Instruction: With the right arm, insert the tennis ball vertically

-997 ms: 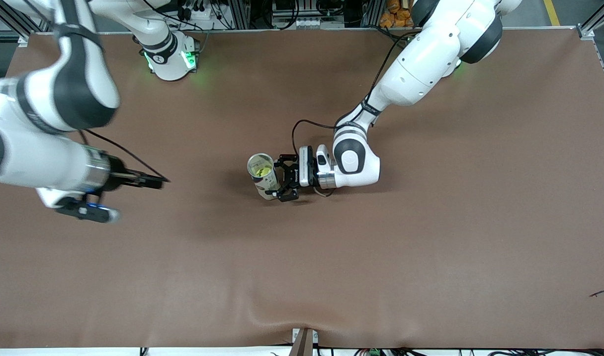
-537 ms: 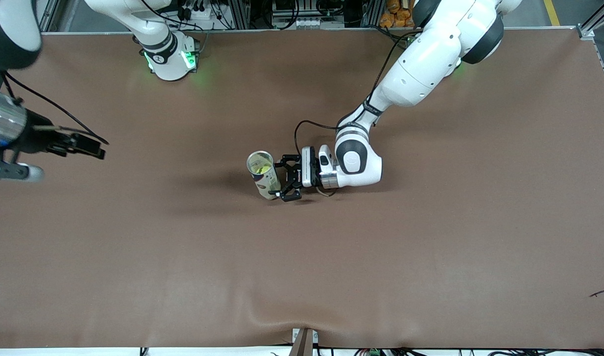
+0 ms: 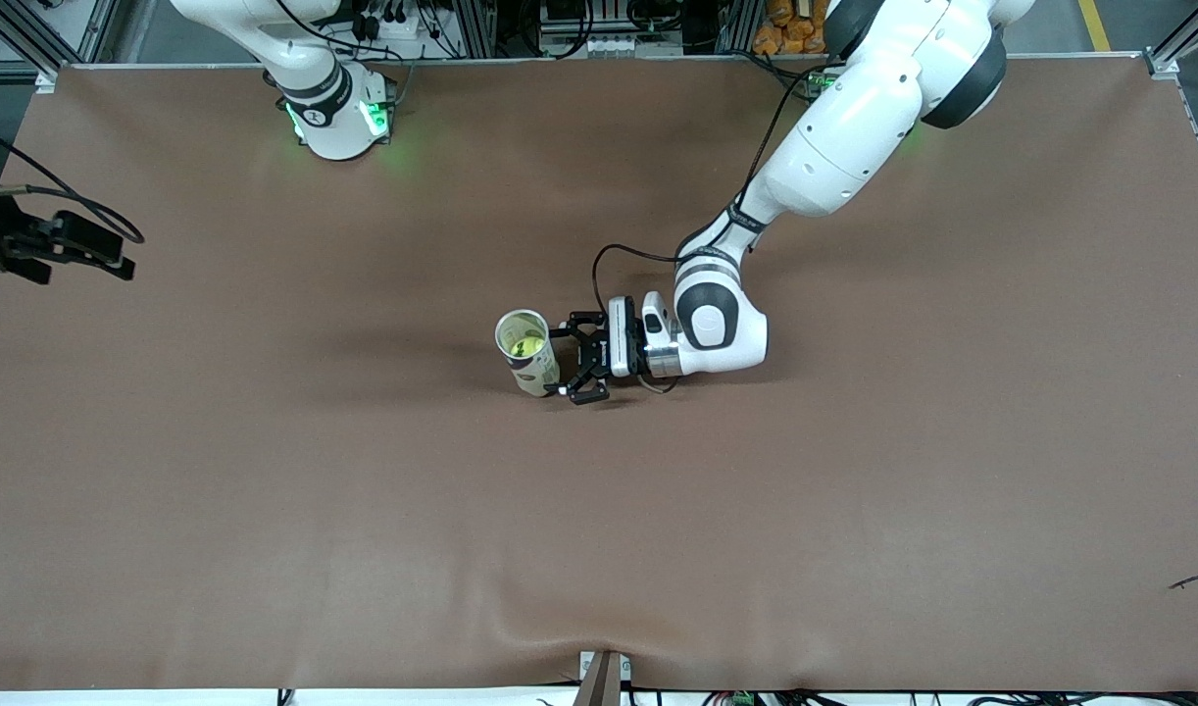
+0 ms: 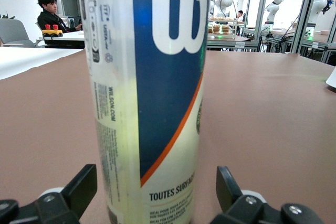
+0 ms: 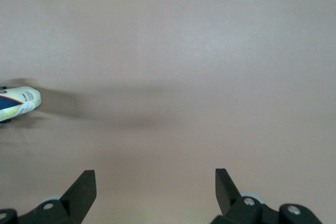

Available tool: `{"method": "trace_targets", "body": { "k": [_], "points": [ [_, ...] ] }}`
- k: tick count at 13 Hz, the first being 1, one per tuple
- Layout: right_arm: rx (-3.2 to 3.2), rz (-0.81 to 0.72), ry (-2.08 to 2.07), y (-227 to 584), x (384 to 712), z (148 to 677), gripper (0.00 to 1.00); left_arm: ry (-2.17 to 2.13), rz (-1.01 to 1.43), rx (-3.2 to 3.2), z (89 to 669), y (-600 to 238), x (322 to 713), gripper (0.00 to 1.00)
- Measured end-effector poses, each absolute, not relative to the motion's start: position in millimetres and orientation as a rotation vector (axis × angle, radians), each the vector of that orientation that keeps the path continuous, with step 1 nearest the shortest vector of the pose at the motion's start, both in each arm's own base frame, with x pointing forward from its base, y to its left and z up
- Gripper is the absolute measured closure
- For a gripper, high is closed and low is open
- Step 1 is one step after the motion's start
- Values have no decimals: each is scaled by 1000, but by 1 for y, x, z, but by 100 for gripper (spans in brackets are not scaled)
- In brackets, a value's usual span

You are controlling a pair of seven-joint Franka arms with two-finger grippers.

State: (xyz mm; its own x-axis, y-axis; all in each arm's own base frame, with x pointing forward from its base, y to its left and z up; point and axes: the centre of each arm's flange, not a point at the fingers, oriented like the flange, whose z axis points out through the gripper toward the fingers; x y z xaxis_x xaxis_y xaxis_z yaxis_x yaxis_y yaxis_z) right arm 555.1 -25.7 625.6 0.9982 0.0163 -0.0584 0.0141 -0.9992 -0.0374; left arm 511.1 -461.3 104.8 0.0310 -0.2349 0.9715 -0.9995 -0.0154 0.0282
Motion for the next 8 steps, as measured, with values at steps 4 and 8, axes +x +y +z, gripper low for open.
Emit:
{"method": "trace_targets", "body": {
  "k": [4, 8],
  "points": [
    [-3121, 107, -40, -27, 545, 635, 0, -1344, 1057, 1429, 106, -443, 508, 0],
    [-3127, 116, 18, -28, 543, 634, 0, -1387, 1043, 1410, 119, -414, 511, 0]
  ]
}}
